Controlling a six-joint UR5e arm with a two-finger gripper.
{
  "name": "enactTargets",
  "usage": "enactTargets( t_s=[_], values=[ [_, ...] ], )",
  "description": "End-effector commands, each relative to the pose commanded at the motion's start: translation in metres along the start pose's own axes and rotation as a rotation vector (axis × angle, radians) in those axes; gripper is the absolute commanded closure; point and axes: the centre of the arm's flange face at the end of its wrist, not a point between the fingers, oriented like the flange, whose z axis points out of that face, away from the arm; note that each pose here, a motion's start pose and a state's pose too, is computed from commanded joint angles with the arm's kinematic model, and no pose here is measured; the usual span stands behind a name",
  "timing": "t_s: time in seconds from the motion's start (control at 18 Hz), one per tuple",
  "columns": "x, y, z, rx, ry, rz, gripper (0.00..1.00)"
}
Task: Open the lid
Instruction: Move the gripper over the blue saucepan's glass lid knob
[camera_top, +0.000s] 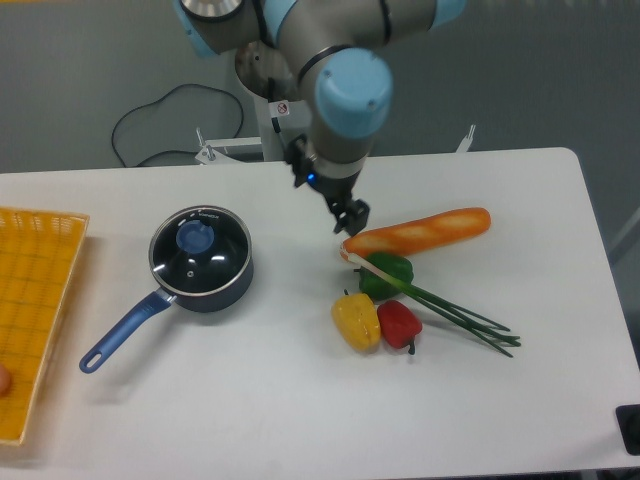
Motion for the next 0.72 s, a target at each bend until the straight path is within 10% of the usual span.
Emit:
enactTargets(
  t_s=[0.72],
  values=[
    [0.045, -0.045, 0.027, 0.027, 0.000, -0.293, 0.00]
  ],
)
